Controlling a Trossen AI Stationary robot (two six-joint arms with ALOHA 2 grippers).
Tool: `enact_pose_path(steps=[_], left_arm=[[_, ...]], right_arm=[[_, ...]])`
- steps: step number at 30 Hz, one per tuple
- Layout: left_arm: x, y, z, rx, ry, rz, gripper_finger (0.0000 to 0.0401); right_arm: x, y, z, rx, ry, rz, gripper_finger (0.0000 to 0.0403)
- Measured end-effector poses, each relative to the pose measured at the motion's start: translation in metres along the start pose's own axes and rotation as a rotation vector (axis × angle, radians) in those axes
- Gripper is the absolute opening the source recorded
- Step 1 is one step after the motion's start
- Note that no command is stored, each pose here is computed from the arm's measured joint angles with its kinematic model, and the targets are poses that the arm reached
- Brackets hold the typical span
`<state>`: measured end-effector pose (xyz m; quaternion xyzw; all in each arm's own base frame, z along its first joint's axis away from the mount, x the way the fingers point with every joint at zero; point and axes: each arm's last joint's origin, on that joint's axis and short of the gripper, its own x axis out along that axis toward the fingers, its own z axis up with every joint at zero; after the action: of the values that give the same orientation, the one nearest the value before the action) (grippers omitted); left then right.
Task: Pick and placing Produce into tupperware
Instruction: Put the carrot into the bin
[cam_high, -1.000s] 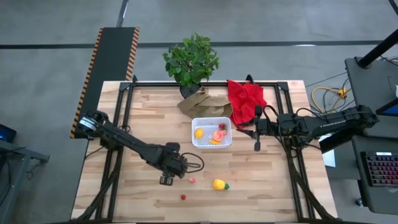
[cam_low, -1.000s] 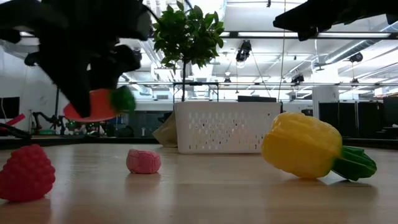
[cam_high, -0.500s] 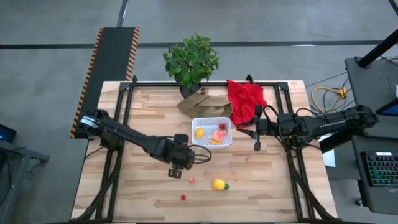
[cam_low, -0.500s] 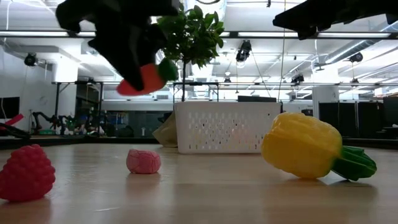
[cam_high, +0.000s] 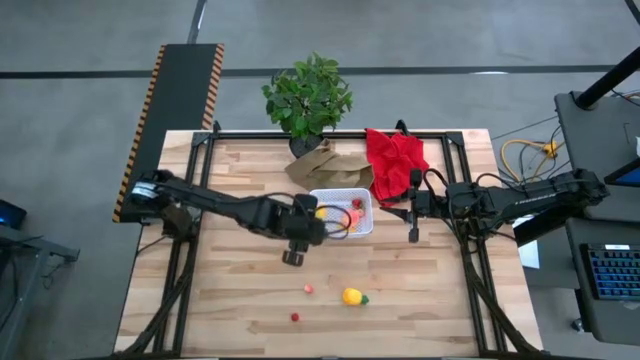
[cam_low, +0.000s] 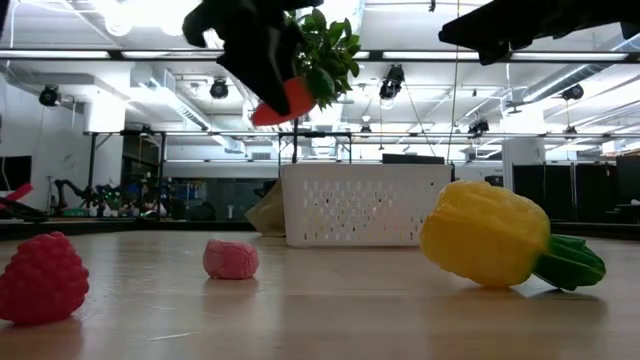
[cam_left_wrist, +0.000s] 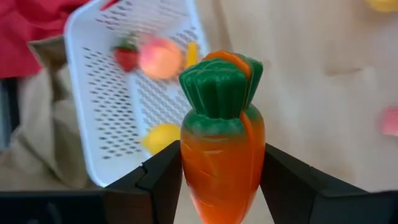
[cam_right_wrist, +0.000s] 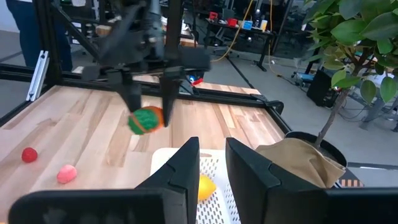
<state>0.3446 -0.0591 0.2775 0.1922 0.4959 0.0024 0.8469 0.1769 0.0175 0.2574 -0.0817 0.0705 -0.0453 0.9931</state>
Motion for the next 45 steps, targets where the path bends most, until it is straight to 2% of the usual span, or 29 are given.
enact_pose_path(steps=[12,18,31,45], left_arm=[[0.01,0.043,0.005,0.017,-0.095,0.088,0.0177],[0.016,0.057,0.006,-0.018,-0.169,0.069,0.0177],[0.04,0.078,-0.005,-0.076,-0.303,0.082,0.0177],[0.078,0.079,-0.014,-0.09,-0.249,0.064,0.0177]], right_arm=[[0.0,0.0,0.0,0.0,0.0,0.0,0.007],[0.0,0.0,0.0,0.0,0.0,0.0,0.007],[0.0,0.0,0.0,-0.002,0.002,0.0,0.007],[0.0,0.0,0.0,-0.019,0.003,0.0,0.007]])
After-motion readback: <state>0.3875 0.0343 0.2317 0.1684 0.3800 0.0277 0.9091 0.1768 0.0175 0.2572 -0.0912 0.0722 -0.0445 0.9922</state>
